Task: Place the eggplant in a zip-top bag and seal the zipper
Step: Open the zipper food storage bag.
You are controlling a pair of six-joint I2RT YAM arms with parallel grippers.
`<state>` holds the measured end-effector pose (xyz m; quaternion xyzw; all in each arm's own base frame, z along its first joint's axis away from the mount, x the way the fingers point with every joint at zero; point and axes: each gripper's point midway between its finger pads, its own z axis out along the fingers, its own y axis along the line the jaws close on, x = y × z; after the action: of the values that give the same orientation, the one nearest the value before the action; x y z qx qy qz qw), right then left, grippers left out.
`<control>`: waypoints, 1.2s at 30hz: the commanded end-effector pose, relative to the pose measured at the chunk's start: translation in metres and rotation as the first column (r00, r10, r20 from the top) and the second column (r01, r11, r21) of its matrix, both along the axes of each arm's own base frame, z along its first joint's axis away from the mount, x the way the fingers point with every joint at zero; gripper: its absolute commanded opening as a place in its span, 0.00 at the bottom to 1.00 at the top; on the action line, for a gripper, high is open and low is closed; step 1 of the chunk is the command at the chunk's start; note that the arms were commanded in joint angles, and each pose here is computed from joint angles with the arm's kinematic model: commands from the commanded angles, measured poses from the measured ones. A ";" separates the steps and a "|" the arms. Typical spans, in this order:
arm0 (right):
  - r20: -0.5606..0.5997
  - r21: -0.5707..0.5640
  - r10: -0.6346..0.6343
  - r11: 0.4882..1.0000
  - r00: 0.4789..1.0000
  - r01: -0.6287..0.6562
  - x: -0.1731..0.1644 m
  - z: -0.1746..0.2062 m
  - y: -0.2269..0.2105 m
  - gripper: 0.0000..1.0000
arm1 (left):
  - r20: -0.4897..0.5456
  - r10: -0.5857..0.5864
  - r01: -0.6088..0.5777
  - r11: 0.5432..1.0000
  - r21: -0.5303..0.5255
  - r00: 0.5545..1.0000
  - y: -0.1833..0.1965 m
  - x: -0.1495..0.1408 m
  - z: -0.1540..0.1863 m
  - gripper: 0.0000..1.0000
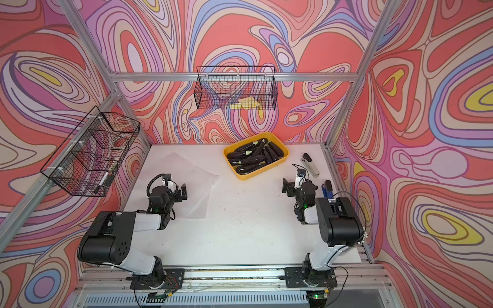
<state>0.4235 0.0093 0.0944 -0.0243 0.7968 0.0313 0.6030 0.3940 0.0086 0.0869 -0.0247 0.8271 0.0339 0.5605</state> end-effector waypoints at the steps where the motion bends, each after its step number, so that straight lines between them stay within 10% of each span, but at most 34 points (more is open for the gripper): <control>1: 0.006 -0.001 0.003 1.000 1.000 -0.003 0.001 0.002 0.000 0.98 | 0.008 -0.021 0.021 1.000 -0.013 1.000 -0.001 0.000 0.001 0.99; 25: -0.002 0.007 0.010 1.000 1.000 -0.010 0.002 0.000 0.001 0.98 | -0.006 -0.048 0.048 0.999 -0.024 0.999 -0.005 0.002 0.000 0.99; 31: -0.023 0.009 -0.083 0.996 0.996 0.083 0.002 0.054 -0.013 0.98 | -0.020 -0.037 0.038 0.999 0.021 0.999 -0.009 0.009 0.089 0.99; 36: -0.091 0.119 -0.048 0.991 0.995 0.059 0.001 0.079 0.006 0.98 | -0.322 -0.067 0.025 0.991 -0.134 0.944 -0.059 -0.024 0.088 0.99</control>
<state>0.4326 0.0056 0.2001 0.0143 0.7733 0.0366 0.6328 0.4184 -0.0292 0.2441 -0.0194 0.8128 -0.0144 0.5820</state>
